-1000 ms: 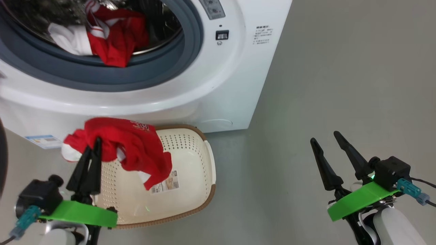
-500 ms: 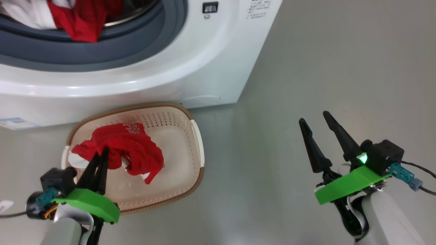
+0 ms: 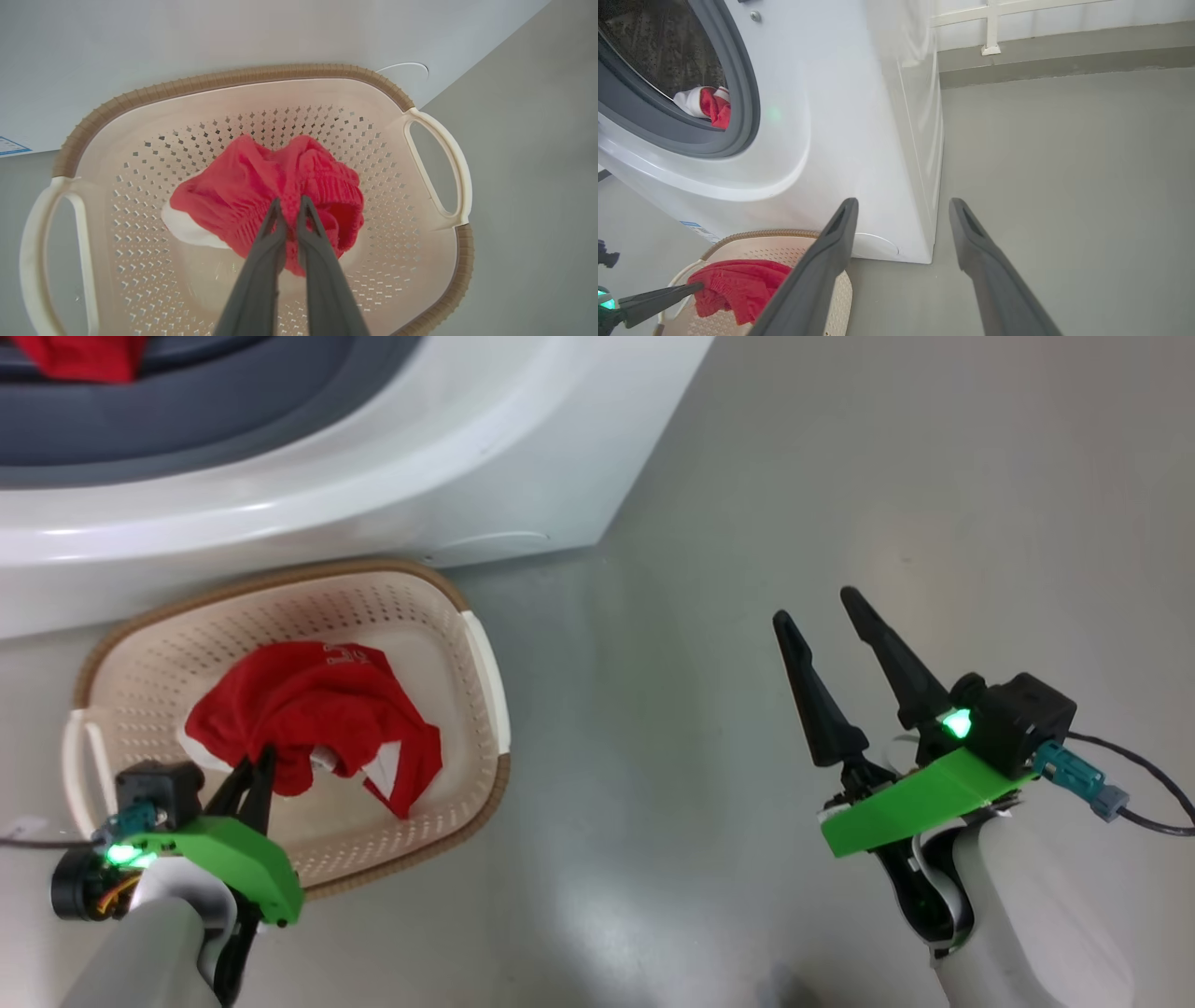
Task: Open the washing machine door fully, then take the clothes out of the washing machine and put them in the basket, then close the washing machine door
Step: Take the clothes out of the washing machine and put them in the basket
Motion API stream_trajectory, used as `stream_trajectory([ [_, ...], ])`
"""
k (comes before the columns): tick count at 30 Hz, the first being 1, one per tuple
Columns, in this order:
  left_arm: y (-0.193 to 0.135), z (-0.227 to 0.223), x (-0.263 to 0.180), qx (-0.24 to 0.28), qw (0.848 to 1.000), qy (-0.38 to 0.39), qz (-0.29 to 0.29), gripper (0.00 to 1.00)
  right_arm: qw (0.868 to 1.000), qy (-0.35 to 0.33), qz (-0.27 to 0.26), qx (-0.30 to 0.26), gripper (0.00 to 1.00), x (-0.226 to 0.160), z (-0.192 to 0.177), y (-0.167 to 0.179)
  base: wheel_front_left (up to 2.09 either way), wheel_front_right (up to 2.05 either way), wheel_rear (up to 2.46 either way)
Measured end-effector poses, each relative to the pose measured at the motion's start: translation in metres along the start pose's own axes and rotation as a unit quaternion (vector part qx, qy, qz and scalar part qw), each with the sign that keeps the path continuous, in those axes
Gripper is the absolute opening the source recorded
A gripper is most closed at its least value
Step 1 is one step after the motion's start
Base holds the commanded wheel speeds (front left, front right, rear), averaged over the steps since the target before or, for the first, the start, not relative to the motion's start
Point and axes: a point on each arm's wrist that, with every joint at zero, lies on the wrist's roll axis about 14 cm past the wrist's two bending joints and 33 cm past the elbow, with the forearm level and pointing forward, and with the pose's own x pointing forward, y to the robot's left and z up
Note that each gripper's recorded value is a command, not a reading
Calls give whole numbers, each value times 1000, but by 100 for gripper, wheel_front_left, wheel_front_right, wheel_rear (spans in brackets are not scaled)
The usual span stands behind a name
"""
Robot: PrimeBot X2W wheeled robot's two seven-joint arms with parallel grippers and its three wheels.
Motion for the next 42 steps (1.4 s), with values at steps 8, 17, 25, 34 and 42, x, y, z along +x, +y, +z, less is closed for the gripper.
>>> stream_trajectory([
  [8,0,-28,27,0,998,57,-8,0,1000,14,-8,-4,100,7,-13,-7,0,0,0],
  [17,6,-38,45,-5,997,83,-7,78,999,29,-15,-7,100,10,-25,-13,0,0,0],
  [25,5,-24,41,-12,998,68,-9,100,1000,19,-9,-7,100,12,-18,-10,0,0,0],
  [34,10,48,27,-23,999,-32,-1,100,1000,-2,-2,-18,100,7,4,-9,0,0,0],
  [42,19,77,-5,-25,996,-87,23,100,999,-17,10,-28,100,-1,22,-4,0,0,0],
])
